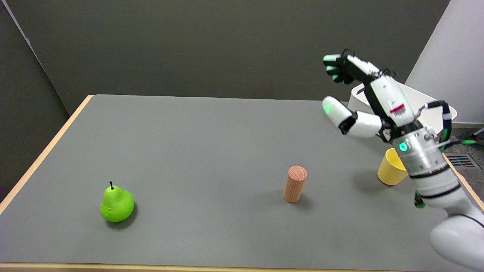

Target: Pick up the wooden cylinder.

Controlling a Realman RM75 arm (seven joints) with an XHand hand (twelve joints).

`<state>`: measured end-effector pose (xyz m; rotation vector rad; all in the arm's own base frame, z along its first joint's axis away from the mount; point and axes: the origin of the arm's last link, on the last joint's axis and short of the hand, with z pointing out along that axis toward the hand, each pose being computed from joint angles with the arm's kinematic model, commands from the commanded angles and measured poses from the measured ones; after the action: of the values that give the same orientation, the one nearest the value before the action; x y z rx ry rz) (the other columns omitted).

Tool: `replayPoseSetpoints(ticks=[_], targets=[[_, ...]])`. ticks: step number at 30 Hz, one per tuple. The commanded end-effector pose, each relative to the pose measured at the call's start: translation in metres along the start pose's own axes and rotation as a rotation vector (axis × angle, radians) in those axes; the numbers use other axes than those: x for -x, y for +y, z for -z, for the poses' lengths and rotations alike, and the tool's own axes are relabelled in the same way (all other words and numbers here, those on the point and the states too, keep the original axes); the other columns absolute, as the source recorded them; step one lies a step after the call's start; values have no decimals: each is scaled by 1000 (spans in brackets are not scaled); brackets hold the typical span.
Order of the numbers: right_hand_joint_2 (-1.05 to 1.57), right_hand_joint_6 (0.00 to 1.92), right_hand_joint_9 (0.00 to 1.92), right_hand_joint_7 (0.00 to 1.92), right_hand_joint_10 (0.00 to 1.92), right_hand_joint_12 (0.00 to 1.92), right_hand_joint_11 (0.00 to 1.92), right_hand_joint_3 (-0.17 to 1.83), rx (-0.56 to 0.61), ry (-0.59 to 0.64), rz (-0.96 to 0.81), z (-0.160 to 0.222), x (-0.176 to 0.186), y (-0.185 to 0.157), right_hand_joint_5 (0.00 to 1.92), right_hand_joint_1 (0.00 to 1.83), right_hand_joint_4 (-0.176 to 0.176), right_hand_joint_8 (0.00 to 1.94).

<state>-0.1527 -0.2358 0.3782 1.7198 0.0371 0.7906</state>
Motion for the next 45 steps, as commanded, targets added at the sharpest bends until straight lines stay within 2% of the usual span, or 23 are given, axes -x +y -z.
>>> replayPoseSetpoints(ticks=[1,11,15,18,24,35,42,45], targets=[[617,597,479,521,1054,1537,352,879,2,-182,-2,78,22,-18,322,200,74,565],[622,588,453,514,1048,1525,349,847,-54,-251,-84,106,54,-36,323,202,70,545],[593,588,448,503,1025,1539,330,884,-30,-282,-92,117,65,-33,315,244,57,555],[619,567,429,500,1032,1515,325,830,-16,-303,-109,121,71,-30,316,237,50,531],[603,460,371,452,977,1483,289,829,-16,-305,-145,115,77,-19,255,218,29,478],[583,396,233,337,821,1383,194,817,-49,-271,-64,95,72,-1,205,212,15,373],[570,373,146,252,710,1325,140,814,26,-331,-33,101,93,19,179,208,11,318],[530,376,105,191,671,1312,102,870,61,-334,-25,103,101,26,152,213,7,313]])
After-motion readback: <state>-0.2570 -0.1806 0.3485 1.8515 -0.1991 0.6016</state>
